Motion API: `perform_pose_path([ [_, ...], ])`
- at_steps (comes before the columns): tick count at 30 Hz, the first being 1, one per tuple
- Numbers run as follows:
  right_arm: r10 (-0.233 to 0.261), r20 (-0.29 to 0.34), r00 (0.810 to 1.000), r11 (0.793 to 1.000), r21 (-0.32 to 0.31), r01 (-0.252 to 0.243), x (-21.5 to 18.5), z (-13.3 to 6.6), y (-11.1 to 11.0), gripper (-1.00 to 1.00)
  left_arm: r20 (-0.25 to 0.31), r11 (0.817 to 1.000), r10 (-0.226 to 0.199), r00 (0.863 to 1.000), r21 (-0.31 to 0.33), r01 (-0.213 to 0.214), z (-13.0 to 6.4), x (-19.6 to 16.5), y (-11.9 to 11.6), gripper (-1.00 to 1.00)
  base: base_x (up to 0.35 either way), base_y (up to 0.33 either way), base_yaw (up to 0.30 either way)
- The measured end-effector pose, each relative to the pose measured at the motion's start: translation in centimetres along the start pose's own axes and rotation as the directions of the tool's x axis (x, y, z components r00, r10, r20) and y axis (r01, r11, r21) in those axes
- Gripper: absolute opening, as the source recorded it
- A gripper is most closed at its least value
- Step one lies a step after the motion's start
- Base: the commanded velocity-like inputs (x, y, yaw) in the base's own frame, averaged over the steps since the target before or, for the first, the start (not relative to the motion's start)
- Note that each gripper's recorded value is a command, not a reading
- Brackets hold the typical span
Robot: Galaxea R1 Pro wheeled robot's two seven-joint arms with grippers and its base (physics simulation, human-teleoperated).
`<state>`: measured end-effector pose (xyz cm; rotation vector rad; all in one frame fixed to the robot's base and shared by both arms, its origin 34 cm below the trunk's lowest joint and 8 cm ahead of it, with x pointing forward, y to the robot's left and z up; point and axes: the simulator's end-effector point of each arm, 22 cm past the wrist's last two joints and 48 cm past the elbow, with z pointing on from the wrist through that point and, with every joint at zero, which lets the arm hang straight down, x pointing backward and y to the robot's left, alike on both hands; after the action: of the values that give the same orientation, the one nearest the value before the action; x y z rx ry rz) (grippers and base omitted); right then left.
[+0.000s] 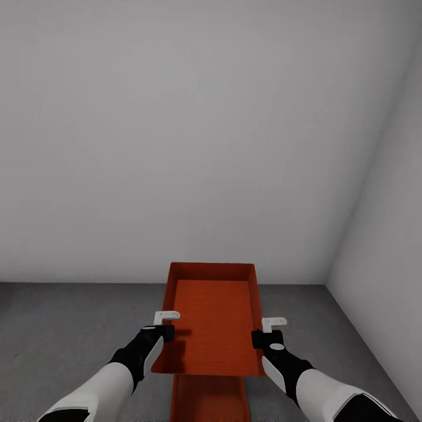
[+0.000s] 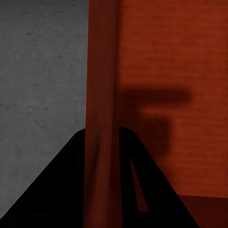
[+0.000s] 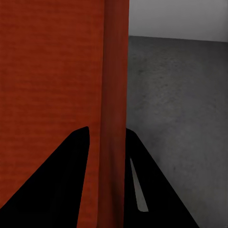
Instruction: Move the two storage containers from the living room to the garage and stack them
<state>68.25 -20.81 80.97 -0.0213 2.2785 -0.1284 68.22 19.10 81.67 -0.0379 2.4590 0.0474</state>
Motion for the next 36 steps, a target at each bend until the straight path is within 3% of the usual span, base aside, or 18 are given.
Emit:
perform_pose_path([
  [36, -0.006, -0.058, 0.998, 1.0, -0.004, 0.006, 3.2, 1.2, 0.3, -1.0, -0.058, 1.0, 0.002, 0.998, -0.001, -0.002, 1.8, 2.9, 0.0, -1.0, 0.0, 0.0, 0.0],
])
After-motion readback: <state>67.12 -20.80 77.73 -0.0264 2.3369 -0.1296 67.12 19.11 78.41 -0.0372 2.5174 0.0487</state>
